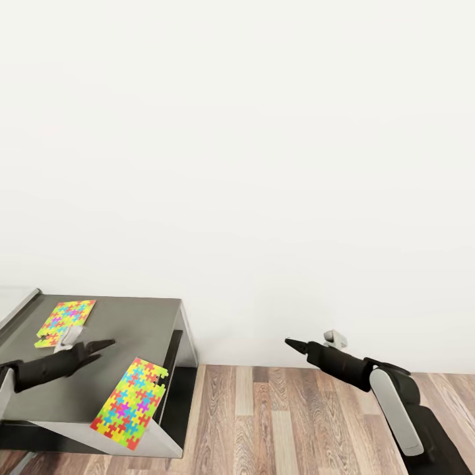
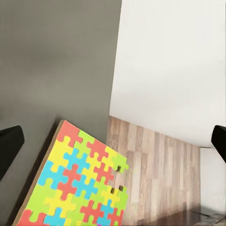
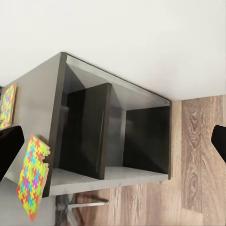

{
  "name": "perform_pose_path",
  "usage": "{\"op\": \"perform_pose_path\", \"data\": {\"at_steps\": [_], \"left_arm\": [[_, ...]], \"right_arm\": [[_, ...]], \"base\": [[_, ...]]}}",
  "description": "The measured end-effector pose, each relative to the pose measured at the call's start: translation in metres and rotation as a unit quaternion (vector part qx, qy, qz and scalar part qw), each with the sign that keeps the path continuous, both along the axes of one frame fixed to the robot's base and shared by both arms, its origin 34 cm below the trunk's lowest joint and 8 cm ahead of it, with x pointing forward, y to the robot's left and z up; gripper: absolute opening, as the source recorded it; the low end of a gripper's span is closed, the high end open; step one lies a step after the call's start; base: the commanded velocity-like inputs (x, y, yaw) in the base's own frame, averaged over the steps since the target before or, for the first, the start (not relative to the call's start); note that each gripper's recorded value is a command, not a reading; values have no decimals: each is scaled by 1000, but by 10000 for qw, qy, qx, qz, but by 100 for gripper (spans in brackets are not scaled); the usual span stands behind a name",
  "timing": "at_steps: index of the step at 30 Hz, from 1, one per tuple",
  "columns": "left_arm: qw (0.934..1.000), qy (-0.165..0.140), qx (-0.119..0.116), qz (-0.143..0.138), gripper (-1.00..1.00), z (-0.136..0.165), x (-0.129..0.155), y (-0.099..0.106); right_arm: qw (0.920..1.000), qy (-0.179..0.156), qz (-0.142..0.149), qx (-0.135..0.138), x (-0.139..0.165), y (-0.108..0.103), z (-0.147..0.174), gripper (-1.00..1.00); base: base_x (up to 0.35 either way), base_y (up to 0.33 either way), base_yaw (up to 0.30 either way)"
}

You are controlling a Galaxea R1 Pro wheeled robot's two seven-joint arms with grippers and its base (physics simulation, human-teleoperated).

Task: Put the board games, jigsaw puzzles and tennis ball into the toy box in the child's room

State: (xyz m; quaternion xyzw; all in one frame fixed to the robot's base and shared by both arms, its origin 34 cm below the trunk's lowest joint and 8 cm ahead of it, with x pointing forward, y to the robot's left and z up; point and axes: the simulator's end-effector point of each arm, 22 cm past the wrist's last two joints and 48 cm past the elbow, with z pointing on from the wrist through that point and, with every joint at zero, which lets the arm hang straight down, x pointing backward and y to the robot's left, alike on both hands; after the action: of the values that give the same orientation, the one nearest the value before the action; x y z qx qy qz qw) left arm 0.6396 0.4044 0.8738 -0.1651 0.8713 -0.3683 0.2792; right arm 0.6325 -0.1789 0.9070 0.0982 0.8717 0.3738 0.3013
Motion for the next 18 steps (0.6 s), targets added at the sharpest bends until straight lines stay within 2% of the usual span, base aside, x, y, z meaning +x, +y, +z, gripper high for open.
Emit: {"op": "perform_pose_path", "data": {"at_steps": [5,7,10,13,14,16,17,18], "left_arm": [[9996,-163,-215,-35,100,13,0,1],[9982,-332,-471,-141,100,25,0,-6],[9918,-685,-1005,-401,100,51,-1,-22],[9855,-900,-1324,-561,100,68,-4,-30],[9810,-1035,-1504,-660,100,79,-5,-34],[9765,-1155,-1660,-748,100,88,-7,-37],[9730,-1244,-1767,-810,100,95,-8,-40],[9725,-1258,-1778,-824,100,96,-8,-40]], "right_arm": [[10000,21,1,73,-1,7,-1,100],[9999,8,-10,154,0,15,-1,100],[9992,16,-5,390,0,41,3,100],[9984,59,64,561,-3,64,5,100],[9976,110,125,665,-4,76,5,100],[9967,206,187,759,-3,85,2,100],[9953,360,246,859,-2,93,-5,100],[9941,455,279,941,-2,97,-9,100]], "base": [[0,0,0],[0,0,0],[0,0,0],[0,0,0],[0,0,0],[0,0,0],[0,0,0],[0,0,0]]}}
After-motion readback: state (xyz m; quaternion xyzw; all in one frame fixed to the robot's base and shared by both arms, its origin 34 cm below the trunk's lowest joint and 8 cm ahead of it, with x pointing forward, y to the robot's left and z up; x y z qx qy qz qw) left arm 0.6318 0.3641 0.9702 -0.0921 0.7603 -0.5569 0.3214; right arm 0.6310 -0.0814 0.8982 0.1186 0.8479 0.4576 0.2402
